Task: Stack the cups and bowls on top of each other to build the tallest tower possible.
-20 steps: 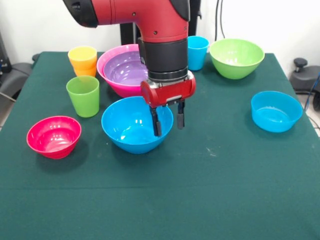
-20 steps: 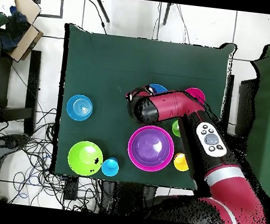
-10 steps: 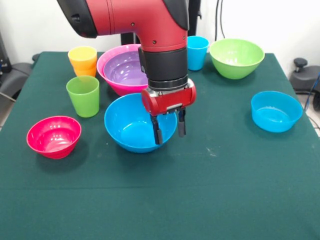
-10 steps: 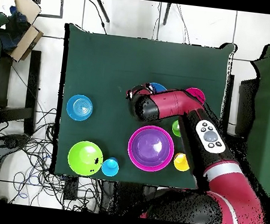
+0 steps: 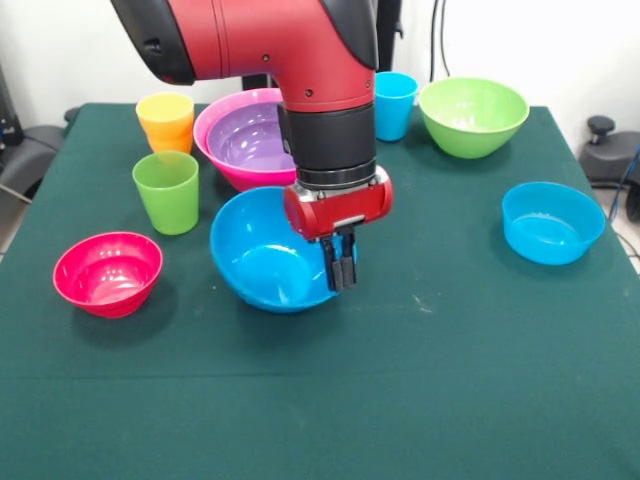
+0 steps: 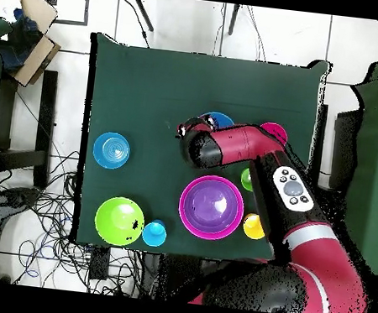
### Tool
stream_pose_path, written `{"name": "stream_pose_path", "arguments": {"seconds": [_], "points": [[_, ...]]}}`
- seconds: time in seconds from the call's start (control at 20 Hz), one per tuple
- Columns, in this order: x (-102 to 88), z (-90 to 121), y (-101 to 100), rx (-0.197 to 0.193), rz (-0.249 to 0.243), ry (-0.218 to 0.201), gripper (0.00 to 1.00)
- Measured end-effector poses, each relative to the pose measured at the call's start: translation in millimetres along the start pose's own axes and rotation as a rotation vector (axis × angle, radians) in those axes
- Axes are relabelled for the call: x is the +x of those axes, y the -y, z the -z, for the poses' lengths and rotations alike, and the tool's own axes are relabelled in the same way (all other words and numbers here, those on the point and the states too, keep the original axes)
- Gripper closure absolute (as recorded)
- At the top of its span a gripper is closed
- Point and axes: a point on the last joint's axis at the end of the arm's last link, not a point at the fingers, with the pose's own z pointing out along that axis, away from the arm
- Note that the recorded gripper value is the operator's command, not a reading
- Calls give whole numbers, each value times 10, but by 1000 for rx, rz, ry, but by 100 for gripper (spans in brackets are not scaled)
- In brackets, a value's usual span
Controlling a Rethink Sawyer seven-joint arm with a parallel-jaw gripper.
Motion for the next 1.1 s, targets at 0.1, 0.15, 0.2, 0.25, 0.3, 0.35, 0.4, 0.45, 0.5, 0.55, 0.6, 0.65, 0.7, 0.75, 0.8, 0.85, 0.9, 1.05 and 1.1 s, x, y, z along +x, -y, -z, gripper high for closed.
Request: {"name": "stream_pose_path", "arguments": {"seconds": [0.1, 0.15, 0.2, 0.25, 0.3, 0.35, 0.4, 0.45, 0.5, 0.55, 0.6, 0.65, 0.7, 0.75, 0.8, 0.85, 0.9, 1.05, 1.1], "points": [[11, -5, -2, 3, 1, -1, 100], [12, -6, -3, 4, 2, 0, 100], [13, -7, -4, 4, 2, 0, 100], [13, -10, -9, 6, 3, 2, 100], [13, -10, -10, 6, 3, 3, 100], [14, -11, -11, 7, 2, 3, 100], [15, -12, -12, 7, 2, 4, 100], [15, -12, -12, 8, 1, 4, 100], [14, -12, -12, 8, 1, 4, 100], [13, -11, -11, 7, -2, 4, 100], [12, -10, -10, 7, -4, 3, 100], [11, -9, -9, 6, -7, 3, 100], [10, -8, -8, 6, -10, 3, 100], [9, -7, -8, 6, -12, 2, 0], [5, -6, -8, 5, -14, 3, 0], [-3, -2, -6, 5, -18, 4, 0], [-10, 2, -4, 4, -21, 6, 0], [-21, 15, 1, 5, -24, 7, 0], [-23, 18, 3, 5, -24, 7, 0]]}}
